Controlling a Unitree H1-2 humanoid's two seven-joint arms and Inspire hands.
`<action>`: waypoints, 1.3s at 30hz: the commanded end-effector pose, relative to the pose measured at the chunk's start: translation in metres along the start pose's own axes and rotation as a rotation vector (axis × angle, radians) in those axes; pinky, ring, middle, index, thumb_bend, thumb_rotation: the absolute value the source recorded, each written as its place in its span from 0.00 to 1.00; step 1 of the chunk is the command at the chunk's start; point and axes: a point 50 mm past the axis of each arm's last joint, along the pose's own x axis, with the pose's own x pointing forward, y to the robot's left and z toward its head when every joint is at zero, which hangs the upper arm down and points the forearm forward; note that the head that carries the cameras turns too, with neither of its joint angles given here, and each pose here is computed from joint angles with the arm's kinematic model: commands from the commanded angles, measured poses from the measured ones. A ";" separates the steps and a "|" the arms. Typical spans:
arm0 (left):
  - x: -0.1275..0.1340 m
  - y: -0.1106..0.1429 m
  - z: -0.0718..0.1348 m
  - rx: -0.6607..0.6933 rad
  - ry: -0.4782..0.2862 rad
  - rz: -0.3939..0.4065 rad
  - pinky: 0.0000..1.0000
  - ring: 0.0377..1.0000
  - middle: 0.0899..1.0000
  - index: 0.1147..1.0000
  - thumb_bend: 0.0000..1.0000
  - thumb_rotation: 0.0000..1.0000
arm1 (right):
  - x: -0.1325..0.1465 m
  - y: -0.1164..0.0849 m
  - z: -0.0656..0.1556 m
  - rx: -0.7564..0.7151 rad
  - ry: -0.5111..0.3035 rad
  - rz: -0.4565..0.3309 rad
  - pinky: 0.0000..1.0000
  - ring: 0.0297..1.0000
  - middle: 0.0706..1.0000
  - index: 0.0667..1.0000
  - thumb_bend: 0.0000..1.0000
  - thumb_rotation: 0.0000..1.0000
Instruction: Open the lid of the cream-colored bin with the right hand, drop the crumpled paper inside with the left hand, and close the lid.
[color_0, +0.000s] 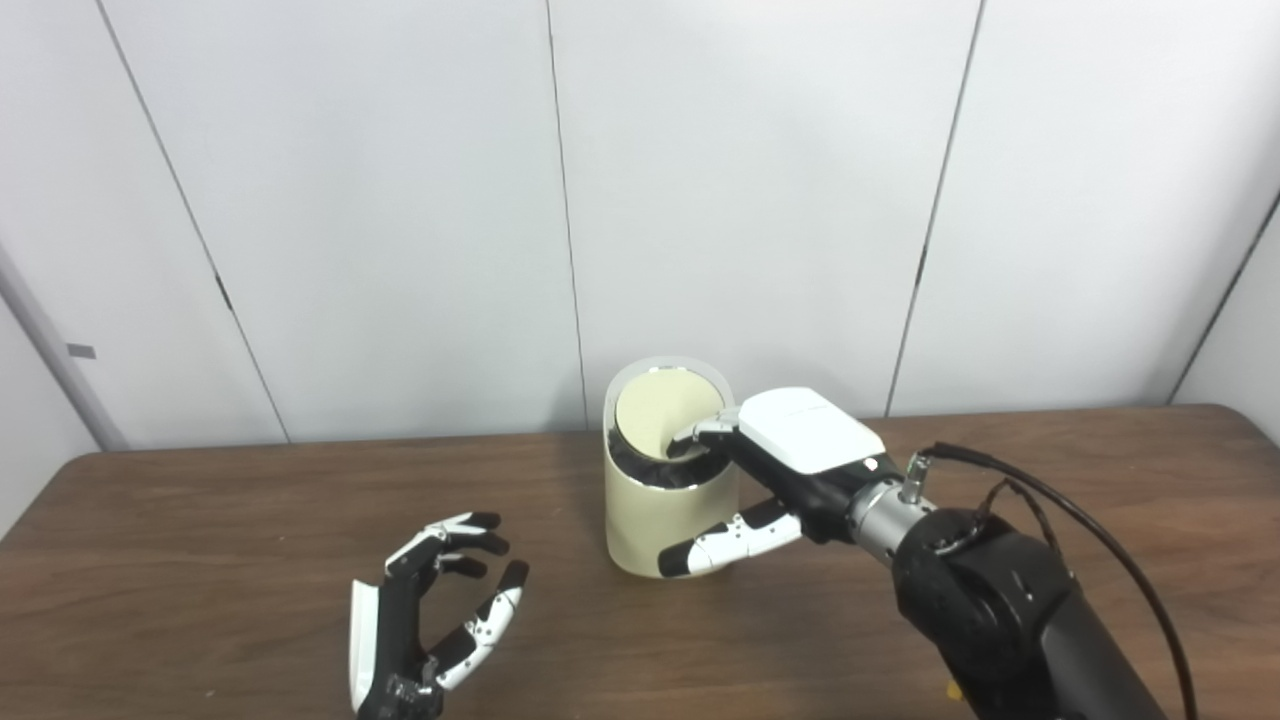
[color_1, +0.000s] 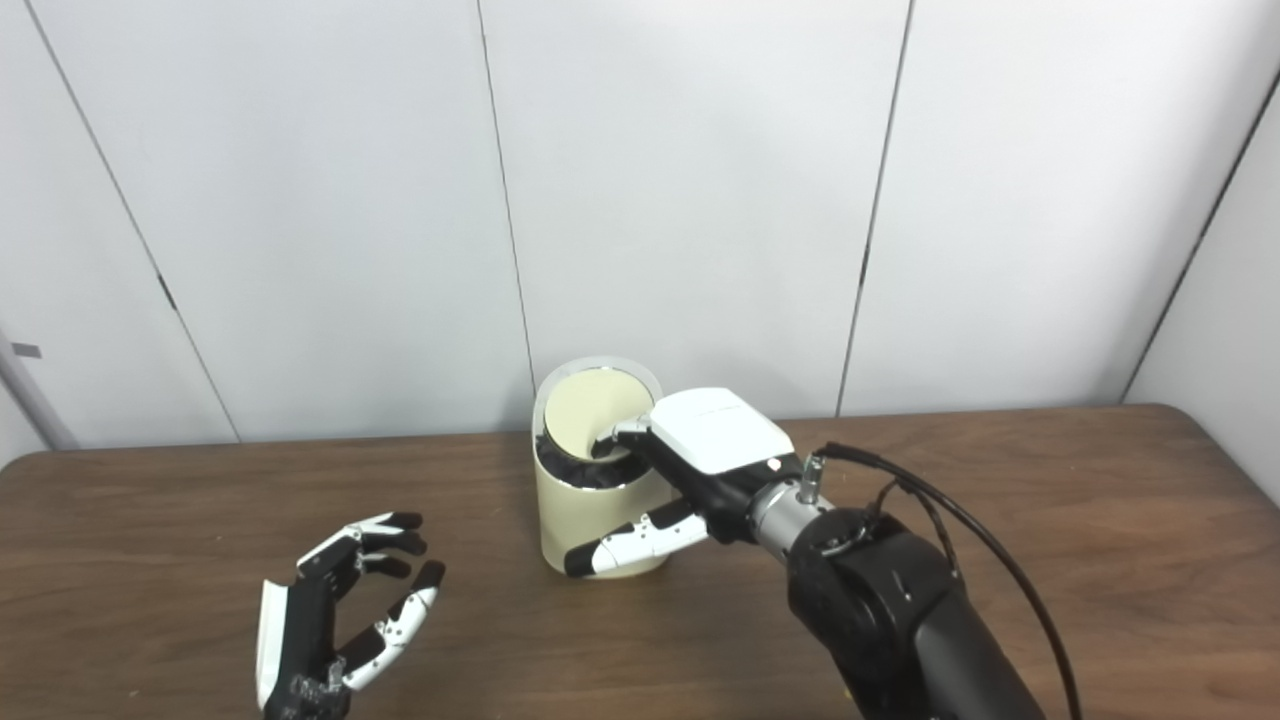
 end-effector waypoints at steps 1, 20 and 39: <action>-0.006 0.001 0.003 0.010 -0.010 0.002 0.53 0.63 0.64 0.43 0.48 0.07 | 0.000 -0.010 0.006 -0.020 -0.016 -0.021 0.81 0.85 0.80 0.76 0.99 0.96; -0.007 -0.001 0.007 0.016 -0.010 0.006 0.52 0.62 0.64 0.43 0.48 0.07 | 0.007 0.008 0.009 -0.042 0.021 0.060 0.83 0.87 0.83 0.78 0.99 0.96; -0.007 -0.002 0.009 0.021 -0.001 0.004 0.53 0.63 0.64 0.43 0.48 0.07 | 0.011 0.020 0.004 -0.027 0.044 0.098 0.81 0.86 0.83 0.77 0.97 0.95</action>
